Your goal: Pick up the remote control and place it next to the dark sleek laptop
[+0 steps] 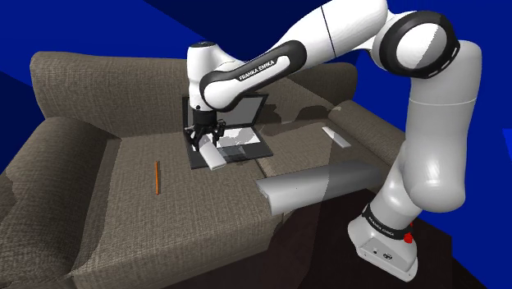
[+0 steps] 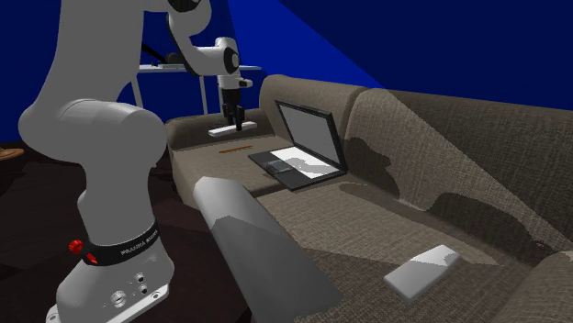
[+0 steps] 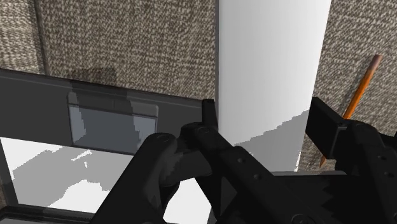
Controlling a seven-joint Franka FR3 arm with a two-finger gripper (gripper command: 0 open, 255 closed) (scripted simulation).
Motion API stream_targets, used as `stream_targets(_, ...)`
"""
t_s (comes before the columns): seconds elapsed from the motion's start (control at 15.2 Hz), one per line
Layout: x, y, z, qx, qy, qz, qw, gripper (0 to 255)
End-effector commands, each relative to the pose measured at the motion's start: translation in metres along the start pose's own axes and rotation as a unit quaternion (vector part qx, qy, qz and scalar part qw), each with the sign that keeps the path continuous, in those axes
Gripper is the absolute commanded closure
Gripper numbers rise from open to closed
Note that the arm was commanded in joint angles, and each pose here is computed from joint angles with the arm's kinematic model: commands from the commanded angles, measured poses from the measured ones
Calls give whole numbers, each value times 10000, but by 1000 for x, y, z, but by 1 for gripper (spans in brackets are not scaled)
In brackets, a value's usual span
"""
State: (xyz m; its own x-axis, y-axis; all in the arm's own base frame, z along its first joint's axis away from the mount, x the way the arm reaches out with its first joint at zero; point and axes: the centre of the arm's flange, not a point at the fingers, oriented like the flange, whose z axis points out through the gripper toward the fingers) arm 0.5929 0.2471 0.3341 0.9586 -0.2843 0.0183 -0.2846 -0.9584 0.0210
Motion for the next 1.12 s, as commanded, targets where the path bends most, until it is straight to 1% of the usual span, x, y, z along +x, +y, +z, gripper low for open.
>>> stream_targets(0.0, 0, 0, 11, 3, 4, 0, 10000, 255)
stream_targets(1.06, -2, -2, 96, 3, 4, 0, 10000, 255)
